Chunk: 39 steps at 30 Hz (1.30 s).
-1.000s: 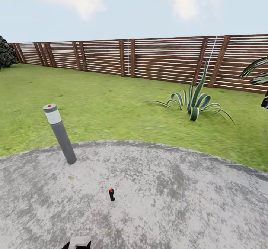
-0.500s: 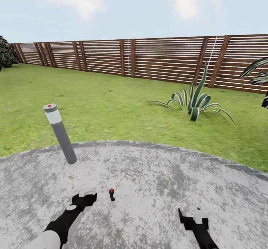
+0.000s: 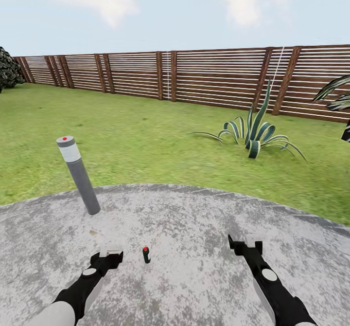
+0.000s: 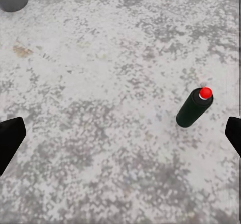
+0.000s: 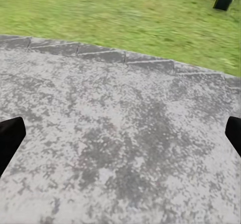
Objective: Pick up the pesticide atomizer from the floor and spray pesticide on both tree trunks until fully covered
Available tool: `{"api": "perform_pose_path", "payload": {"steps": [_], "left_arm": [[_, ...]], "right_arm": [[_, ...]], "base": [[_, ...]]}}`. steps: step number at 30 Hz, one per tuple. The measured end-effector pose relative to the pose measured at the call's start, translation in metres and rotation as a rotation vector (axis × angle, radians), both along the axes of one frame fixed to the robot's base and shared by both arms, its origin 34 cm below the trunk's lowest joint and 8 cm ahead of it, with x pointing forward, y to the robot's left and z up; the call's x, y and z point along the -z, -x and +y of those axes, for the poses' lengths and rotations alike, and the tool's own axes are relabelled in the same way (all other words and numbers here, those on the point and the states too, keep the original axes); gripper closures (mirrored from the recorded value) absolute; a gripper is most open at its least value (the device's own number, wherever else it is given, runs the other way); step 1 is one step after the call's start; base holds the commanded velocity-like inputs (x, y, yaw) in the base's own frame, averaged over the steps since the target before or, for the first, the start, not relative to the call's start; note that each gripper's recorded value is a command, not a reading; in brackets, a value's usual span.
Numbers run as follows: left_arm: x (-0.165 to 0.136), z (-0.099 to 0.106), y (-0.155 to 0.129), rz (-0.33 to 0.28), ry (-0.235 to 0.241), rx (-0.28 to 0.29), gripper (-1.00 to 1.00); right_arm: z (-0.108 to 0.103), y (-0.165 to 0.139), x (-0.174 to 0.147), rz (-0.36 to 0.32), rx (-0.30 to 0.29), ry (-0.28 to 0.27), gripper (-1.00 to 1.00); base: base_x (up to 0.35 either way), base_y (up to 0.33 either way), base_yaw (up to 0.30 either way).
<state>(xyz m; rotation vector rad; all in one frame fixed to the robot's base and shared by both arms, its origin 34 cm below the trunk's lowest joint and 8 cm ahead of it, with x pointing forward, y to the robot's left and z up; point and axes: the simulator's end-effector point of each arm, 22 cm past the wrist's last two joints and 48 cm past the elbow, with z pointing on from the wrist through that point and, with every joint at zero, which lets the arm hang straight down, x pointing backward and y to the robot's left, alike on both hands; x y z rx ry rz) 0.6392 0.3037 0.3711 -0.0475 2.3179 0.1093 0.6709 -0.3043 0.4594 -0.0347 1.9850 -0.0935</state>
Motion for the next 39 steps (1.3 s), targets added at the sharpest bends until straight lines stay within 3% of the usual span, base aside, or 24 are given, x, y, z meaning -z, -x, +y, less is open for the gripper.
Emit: {"api": "perform_pose_path", "payload": {"steps": [18, 39], "left_arm": [[-0.0008, 0.0008, -0.0004, -0.002, 0.001, -0.004, -1.00], [-0.0008, 0.0005, -0.0004, -0.002, 0.003, -0.006, -1.00]], "right_arm": [[0.0020, -0.0005, -0.0001, 0.001, -0.006, 0.001, -1.00], [0.0034, 0.0000, 0.0008, 0.003, -0.006, -0.001, -1.00]], "base": [[0.162, -0.140, 0.009], [0.105, -0.268, 0.232]]}}
